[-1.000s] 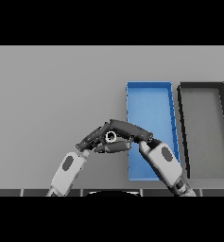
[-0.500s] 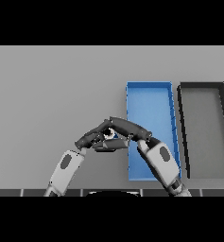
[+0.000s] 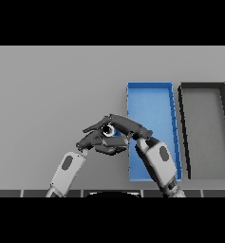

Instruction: Pick up the blue pipe and place it into the blue bin.

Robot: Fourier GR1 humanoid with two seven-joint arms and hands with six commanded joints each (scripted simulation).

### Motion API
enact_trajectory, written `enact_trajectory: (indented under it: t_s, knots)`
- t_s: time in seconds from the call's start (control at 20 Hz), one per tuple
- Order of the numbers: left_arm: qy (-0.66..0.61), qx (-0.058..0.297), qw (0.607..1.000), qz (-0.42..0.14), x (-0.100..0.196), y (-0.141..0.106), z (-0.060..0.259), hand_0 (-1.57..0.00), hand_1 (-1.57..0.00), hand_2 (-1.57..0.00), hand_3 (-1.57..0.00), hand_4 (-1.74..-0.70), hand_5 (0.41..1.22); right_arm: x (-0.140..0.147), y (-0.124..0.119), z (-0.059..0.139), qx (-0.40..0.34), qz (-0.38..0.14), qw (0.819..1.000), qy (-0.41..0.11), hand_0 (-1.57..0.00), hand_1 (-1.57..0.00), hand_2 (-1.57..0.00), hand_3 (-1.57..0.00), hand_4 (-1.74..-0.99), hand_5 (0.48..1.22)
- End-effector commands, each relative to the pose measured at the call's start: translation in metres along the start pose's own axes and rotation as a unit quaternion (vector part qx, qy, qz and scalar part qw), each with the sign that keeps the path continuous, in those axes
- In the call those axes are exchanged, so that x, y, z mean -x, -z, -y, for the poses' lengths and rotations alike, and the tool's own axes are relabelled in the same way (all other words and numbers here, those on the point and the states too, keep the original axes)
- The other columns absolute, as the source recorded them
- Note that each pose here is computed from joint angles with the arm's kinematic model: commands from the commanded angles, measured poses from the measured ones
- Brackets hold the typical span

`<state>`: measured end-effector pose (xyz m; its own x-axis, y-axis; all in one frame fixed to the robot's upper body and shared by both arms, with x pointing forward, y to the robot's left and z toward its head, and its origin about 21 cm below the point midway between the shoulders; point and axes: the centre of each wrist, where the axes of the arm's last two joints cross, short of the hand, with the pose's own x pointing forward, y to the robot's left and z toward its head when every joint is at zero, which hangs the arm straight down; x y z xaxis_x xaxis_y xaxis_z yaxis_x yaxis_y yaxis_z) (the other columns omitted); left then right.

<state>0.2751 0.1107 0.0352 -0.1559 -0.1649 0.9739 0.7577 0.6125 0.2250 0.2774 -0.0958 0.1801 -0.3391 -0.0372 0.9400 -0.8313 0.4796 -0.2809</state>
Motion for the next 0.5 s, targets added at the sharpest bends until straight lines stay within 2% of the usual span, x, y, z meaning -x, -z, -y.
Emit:
enact_trajectory:
  t_s: [0.0,0.35,0.45]
  knots:
    - [0.005,-0.001,1.0,-0.014,0.001,0.002,-0.003,-0.02,-0.01,-0.01,-0.01,-0.97,0.512,-0.008,0.002,0.006,0.002,0.009,1.0,0.011,-1.57,-1.57,-1.57,-1.57,-1.495,1.221]
    - [0.009,-0.003,1.0,-0.019,-0.002,0.001,0.0,0.0,0.0,0.0,0.0,-0.96,0.475,-0.069,0.011,0.05,0.029,0.053,0.996,0.064,-1.57,-1.57,-1.57,-1.57,-1.496,1.221]
    - [0.012,-0.001,1.0,-0.01,-0.002,-0.004,-0.002,0.0,0.0,0.0,0.0,-0.95,0.473,-0.087,0.007,0.069,0.069,0.082,0.992,0.063,-1.57,-1.57,-1.57,-1.57,-1.497,1.221]
